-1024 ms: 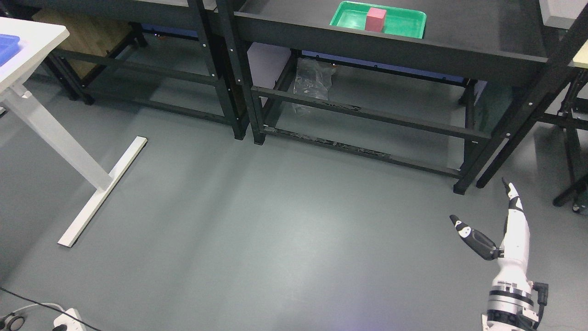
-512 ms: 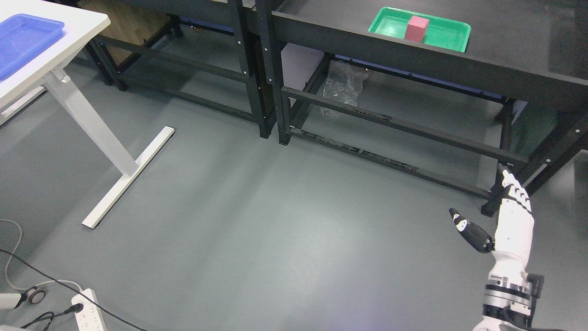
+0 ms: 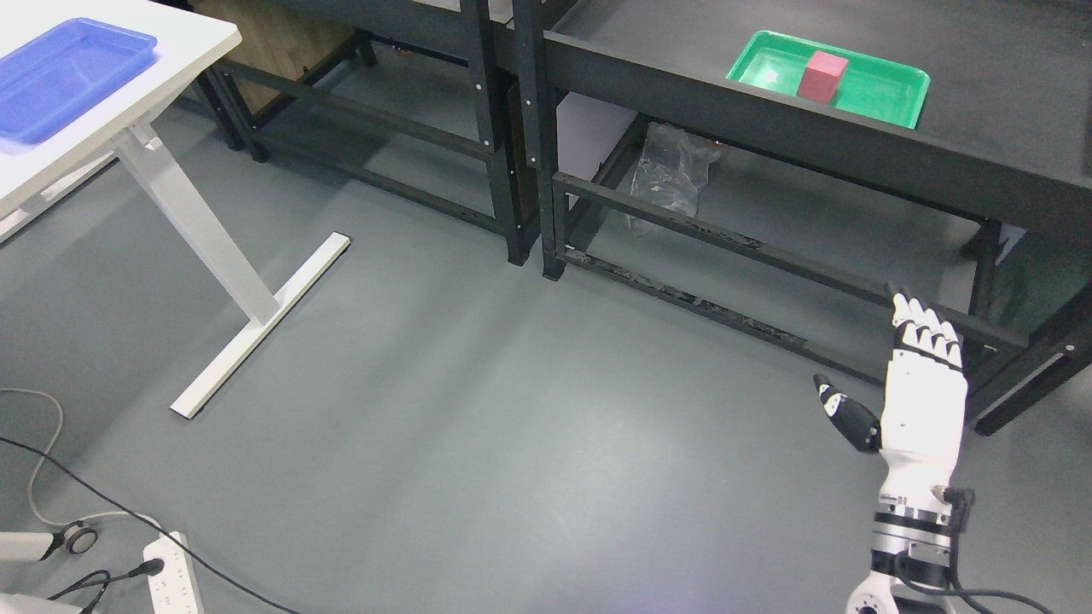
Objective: Pick pink block from left shelf to tray
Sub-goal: 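Approach the shelf and bring the right hand up beside the green tray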
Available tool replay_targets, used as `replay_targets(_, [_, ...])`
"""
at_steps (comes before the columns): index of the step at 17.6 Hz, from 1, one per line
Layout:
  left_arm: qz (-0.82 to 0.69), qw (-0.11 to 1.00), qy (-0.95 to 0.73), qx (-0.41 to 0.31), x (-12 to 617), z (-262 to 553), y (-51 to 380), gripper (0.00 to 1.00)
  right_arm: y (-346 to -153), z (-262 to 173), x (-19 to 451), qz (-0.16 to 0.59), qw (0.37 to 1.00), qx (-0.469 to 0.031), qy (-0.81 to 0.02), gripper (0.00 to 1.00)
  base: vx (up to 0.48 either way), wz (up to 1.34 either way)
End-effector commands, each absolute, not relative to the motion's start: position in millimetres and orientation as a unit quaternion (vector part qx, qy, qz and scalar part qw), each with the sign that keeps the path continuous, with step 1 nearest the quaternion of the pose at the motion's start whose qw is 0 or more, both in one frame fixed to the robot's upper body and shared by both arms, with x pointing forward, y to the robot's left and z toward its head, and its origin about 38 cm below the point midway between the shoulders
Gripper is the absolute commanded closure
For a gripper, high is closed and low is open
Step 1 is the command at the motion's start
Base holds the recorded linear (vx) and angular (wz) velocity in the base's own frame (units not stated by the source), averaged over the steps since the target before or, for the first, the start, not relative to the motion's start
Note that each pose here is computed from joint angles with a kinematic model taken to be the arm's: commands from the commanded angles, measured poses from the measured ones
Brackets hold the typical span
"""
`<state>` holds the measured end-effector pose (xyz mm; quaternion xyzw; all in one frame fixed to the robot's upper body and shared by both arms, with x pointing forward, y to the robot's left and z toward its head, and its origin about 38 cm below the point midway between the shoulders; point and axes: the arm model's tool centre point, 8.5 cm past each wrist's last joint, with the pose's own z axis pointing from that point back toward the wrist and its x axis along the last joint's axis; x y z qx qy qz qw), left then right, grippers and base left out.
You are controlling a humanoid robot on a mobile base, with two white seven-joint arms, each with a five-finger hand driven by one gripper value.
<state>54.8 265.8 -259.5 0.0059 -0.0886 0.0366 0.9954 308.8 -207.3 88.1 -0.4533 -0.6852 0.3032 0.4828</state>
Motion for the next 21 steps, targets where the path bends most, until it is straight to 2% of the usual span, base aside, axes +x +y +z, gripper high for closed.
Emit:
replay_targets(1, [0.039, 0.994, -0.098, 0.015, 60.8, -258.1, 277.7, 0.0, -194.2, 91.1, 308.2, 0.368, 0.42, -0.503, -0.66, 0.0, 0.147, 0.06])
replay_targets(21, [0.039, 0.994, -0.098, 0.015, 60.8, -258.1, 277.7, 0.0, -195.0, 89.8, 306.9, 0.366, 0.423, -0.504, -0.658, 0.0, 0.234, -0.08])
